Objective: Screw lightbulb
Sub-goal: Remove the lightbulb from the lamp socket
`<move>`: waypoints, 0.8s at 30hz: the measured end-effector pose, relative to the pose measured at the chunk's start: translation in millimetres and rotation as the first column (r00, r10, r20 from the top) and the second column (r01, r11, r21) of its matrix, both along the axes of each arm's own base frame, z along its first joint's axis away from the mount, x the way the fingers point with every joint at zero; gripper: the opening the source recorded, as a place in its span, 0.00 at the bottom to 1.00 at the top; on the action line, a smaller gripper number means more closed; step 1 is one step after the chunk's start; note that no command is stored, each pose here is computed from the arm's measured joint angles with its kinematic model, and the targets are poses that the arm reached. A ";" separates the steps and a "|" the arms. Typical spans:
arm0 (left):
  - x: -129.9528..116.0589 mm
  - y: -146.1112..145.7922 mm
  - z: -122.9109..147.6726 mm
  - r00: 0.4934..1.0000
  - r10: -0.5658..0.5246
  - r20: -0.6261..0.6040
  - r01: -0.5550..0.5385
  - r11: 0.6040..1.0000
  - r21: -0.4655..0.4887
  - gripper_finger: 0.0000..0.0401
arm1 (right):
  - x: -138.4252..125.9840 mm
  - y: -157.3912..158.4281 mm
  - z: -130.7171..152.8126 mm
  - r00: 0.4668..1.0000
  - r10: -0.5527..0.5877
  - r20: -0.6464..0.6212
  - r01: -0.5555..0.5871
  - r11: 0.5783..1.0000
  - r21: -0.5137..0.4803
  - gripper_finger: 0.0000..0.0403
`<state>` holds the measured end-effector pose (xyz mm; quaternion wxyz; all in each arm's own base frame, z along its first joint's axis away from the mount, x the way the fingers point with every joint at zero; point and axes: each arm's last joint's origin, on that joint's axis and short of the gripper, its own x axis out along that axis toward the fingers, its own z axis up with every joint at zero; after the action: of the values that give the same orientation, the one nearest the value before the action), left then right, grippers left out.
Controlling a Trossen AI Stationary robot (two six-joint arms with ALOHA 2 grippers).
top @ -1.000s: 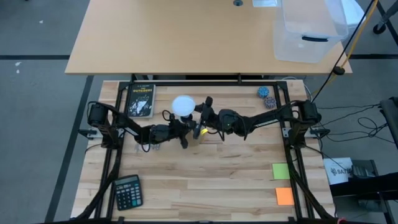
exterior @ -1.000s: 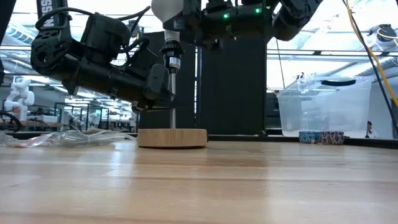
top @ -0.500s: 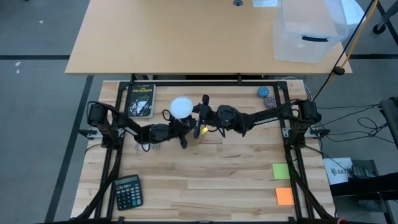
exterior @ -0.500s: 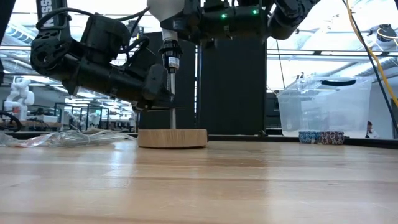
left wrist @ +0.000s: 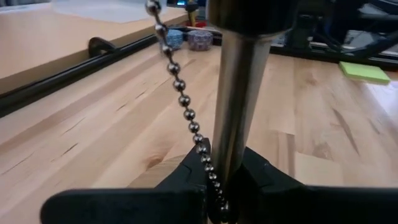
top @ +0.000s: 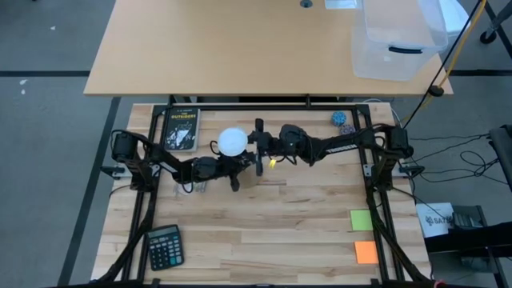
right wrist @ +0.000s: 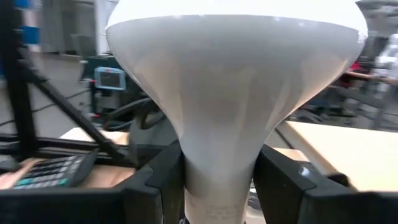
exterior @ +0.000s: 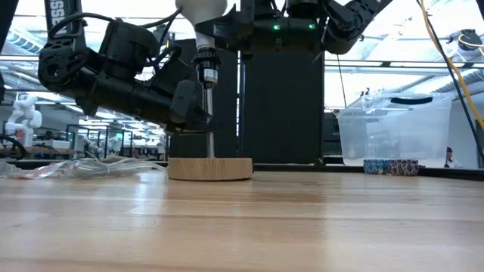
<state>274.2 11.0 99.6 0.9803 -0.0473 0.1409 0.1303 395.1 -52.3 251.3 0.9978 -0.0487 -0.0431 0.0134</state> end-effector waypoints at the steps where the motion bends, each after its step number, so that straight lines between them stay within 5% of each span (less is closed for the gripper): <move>1: 0.2 -0.5 0.1 1.000 -0.020 0.000 0.020 1.000 -0.002 0.08 | -0.4 -1.8 -0.1 1.000 0.025 -0.001 -0.025 1.000 -0.002 0.38; 10: 2.0 -7.0 1.0 0.967 -0.254 0.004 0.254 0.967 -0.003 0.08 | -5.4 -13.7 0.4 0.953 0.302 -0.008 -0.302 0.953 -0.036 0.38; 17: 1.1 -12.7 0.2 0.877 -0.481 0.015 0.481 0.875 -0.053 0.08 | -8.1 -9.3 0.6 0.873 0.488 -0.015 -0.489 0.872 -0.021 0.38; 24: 0.4 -14.7 -0.7 0.835 -0.549 0.015 0.549 0.832 -0.084 0.08 | -9.4 -7.4 1.0 0.825 0.564 -0.019 -0.564 0.826 0.019 0.39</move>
<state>274.7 -3.6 98.9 0.9728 -0.0459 0.1587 -0.1623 385.7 -59.7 252.3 0.9501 -0.0272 -0.0436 0.3076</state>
